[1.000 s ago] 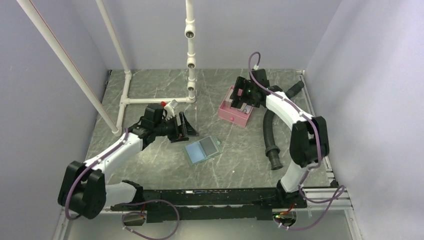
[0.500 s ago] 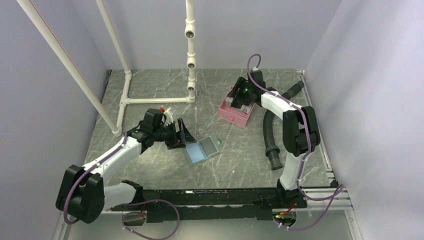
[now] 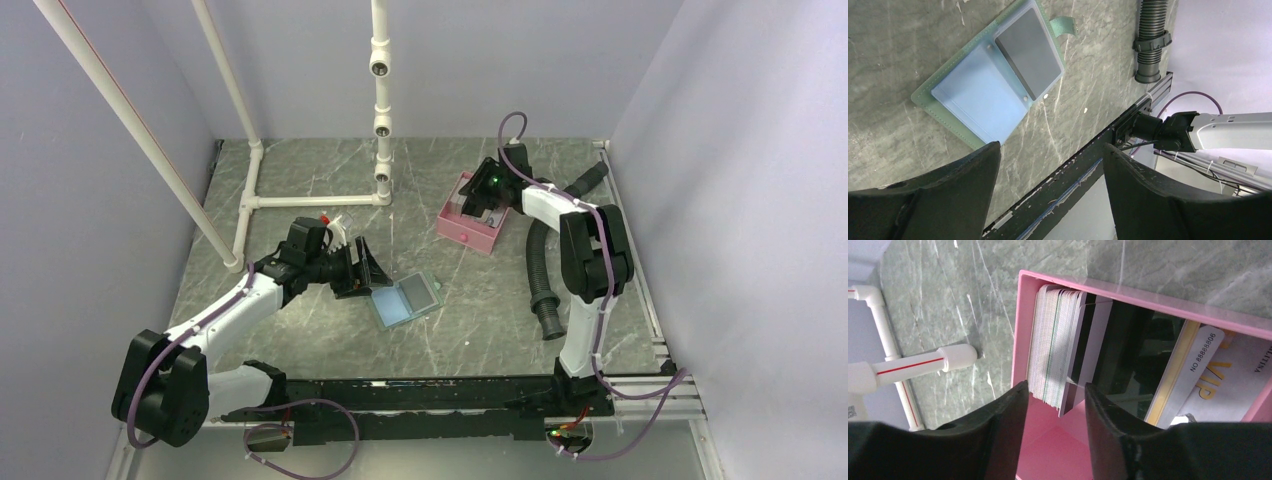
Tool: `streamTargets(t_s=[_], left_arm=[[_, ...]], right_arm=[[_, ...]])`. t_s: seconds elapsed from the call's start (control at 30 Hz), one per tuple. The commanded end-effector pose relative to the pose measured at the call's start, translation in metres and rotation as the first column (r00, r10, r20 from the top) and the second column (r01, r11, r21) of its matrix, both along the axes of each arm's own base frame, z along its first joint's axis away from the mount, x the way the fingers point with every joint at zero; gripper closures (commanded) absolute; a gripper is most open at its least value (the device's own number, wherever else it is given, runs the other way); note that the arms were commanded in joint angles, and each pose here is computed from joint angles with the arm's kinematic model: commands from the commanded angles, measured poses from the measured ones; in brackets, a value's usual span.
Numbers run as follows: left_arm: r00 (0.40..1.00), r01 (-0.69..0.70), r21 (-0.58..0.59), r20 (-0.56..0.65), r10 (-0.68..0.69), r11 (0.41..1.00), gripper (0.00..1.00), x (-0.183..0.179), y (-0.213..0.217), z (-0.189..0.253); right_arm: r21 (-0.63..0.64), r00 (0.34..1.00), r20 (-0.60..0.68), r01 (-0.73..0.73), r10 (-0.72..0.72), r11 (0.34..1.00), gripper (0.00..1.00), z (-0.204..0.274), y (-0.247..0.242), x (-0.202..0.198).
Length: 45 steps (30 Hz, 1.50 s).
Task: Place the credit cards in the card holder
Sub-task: Pick up the credit card from the storage box.
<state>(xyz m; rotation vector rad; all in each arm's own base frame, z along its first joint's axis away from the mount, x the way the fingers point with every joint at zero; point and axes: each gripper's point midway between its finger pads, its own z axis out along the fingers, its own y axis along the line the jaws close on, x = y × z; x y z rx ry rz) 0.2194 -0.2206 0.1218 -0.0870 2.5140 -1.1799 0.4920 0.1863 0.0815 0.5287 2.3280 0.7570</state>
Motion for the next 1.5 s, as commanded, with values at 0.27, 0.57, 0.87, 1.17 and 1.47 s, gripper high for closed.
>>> streamTargets(t_s=[0.27, 0.57, 0.87, 1.17, 1.47], left_arm=[[0.999, 0.024, -0.007, 0.039, -0.024, 1.0, 0.21, 0.004, -0.003, 0.007], [0.999, 0.025, -0.01, 0.04, -0.024, 1.0, 0.21, 0.003, -0.003, 0.007], [0.999, 0.026, -0.012, 0.041, -0.025, 1.0, 0.21, 0.002, -0.003, 0.007], [0.999, 0.026, -0.014, 0.044, -0.025, 1.0, 0.21, 0.002, -0.003, 0.008], [0.999, 0.032, -0.029, 0.041, -0.031, 0.999, 0.21, 0.004, -0.006, 0.008]], right_arm=[[0.141, 0.999, 0.048, 0.016, -0.023, 0.99, 0.57, 0.003, 0.004, 0.02], [0.196, 0.997, 0.072, -0.007, -0.007, 0.981, 0.66, 0.01, 0.008, 0.021], [0.2, 0.996, 0.095, -0.015, -0.004, 0.98, 0.8, 0.023, 0.008, 0.02], [0.184, 0.996, 0.092, -0.005, -0.012, 0.983, 0.92, 0.033, 0.004, 0.01], [0.146, 0.997, 0.083, -0.002, -0.01, 0.989, 1.0, 0.045, -0.002, -0.002]])
